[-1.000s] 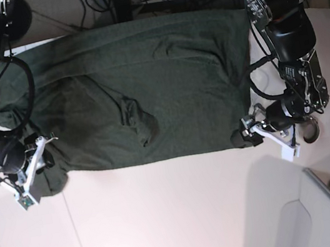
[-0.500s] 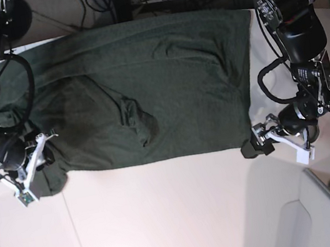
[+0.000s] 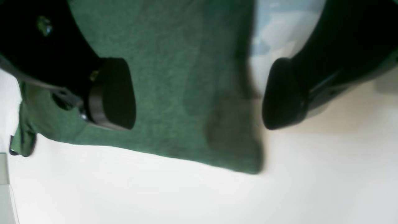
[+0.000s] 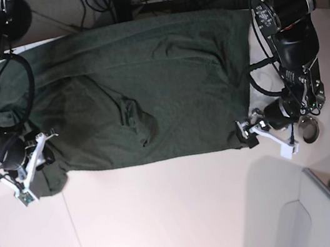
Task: Layout the t-shirt on the table in an organized manner, then fold the t-shirt properly
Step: 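Lift both hem corners and fold them toward the collar edge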
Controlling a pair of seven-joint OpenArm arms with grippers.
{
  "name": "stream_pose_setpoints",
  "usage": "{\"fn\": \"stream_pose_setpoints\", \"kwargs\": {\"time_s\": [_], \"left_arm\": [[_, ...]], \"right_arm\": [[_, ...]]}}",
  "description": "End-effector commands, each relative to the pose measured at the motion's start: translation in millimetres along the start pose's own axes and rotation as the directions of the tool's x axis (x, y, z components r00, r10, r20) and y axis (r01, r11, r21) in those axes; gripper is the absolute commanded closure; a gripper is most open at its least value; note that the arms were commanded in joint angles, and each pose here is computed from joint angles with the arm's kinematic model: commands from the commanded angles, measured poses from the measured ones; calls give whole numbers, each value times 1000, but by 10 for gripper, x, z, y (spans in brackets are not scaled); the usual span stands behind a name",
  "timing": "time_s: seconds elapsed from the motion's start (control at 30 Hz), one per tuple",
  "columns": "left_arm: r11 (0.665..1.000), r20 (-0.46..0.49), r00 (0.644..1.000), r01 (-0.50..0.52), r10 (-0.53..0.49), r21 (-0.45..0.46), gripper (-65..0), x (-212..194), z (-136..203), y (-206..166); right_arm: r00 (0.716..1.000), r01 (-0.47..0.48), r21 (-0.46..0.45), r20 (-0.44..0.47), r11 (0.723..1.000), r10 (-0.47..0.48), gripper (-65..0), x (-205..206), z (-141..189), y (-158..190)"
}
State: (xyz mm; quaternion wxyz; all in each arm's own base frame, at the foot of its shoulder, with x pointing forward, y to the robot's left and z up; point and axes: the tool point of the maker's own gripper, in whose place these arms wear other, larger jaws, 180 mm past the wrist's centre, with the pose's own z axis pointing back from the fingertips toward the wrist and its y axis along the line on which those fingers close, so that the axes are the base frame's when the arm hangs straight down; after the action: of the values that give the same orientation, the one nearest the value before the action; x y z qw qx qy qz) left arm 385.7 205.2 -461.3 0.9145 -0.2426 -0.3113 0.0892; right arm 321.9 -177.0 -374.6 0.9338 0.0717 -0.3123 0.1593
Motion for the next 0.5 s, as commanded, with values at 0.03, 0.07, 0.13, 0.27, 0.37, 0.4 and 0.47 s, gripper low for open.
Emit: {"fn": "stream_pose_setpoints", "kwargs": {"time_s": [0.03,0.07,0.13,0.27,0.37,0.4,0.47], "left_arm": [[1000,60,998,1,-2,14,-617,235,19,-5],[1000,70,998,-4,3,22,-615,253,19,8],[999,71,997,-17,15,35,-612,206,19,50],[999,54,998,-34,32,35,-426,127,-6,70],[999,92,995,-34,30,35,-209,196,-1,72],[999,101,994,-36,32,35,-142,206,-2,75],[999,111,993,-36,31,35,-35,225,0,76]], "right_arm": [[999,-14,-10,50,1000,15,-155,161,52,-49],[999,-14,-10,50,1000,15,-155,161,52,-49],[999,-14,-10,50,1000,15,-155,161,52,-49],[999,-13,-10,50,1000,14,-155,160,54,-54],[999,-12,-10,47,1000,13,-155,145,52,-50],[999,-11,-8,40,1000,11,-155,109,48,-42],[999,-10,-5,33,1000,11,-155,73,43,-32]]}}
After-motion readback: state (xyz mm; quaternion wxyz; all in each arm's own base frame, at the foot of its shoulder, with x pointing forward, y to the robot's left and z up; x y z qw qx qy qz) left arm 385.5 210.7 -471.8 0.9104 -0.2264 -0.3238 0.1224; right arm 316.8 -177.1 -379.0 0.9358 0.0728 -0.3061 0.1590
